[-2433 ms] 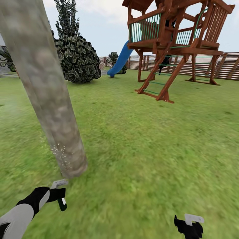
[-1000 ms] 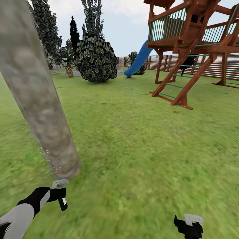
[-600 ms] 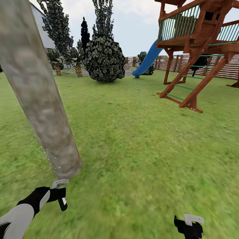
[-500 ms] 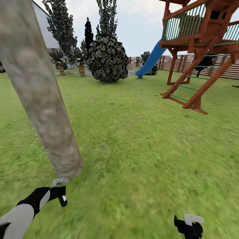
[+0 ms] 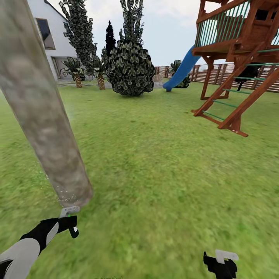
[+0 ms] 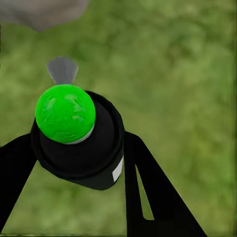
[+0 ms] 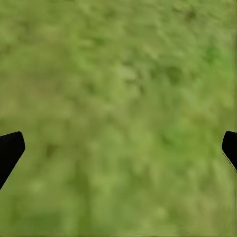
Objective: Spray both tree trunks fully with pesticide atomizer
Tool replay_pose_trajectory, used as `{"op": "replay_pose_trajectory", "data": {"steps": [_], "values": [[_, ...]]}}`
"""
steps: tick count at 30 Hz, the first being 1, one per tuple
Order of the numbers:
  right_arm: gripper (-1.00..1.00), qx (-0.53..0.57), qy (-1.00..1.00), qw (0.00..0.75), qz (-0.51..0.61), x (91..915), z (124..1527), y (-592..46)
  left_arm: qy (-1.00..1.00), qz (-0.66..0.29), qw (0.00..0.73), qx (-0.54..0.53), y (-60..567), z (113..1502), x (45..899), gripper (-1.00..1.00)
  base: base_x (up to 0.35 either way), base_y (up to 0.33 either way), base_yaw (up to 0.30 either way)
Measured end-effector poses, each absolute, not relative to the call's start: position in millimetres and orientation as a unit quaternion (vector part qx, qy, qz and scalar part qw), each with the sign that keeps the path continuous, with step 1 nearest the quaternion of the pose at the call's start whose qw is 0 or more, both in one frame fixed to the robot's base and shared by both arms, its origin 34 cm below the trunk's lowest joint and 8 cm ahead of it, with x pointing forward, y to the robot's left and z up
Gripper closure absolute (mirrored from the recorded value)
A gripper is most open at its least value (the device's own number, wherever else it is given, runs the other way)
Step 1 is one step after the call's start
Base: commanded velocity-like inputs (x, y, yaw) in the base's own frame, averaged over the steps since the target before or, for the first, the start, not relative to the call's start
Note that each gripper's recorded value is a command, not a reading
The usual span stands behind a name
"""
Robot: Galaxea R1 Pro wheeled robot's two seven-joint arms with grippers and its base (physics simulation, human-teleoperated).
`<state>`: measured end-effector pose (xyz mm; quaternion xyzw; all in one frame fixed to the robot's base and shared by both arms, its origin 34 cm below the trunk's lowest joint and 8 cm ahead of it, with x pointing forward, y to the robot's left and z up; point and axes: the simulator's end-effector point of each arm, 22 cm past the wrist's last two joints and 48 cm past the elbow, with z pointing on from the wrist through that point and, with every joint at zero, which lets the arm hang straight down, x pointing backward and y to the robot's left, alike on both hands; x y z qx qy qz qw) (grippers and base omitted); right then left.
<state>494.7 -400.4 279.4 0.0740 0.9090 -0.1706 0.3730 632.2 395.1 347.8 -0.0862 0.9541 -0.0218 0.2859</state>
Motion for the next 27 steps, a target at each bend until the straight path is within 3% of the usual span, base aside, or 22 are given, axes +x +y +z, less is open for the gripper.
{"op": "replay_pose_trajectory", "data": {"steps": [8, 17, 27], "values": [[-1.00, 0.074, 0.909, 0.373, -0.170, 495.3, 279.7, -400.4, 0.954, -0.022, 0.285, -0.086, 394.9, 347.3, 631.5, 1.00, 0.124, -0.267, 0.273], [-1.00, 0.074, 0.909, 0.373, -0.170, 494.7, 279.3, -400.0, 0.954, -0.022, 0.285, -0.086, 394.9, 347.3, 631.6, 1.00, 0.176, -0.244, 0.043], [-1.00, 0.074, 0.909, 0.373, -0.170, 494.7, 279.3, -399.9, 0.955, -0.022, 0.284, -0.086, 394.9, 347.2, 631.4, 1.00, 0.174, -0.243, 0.270]]}}
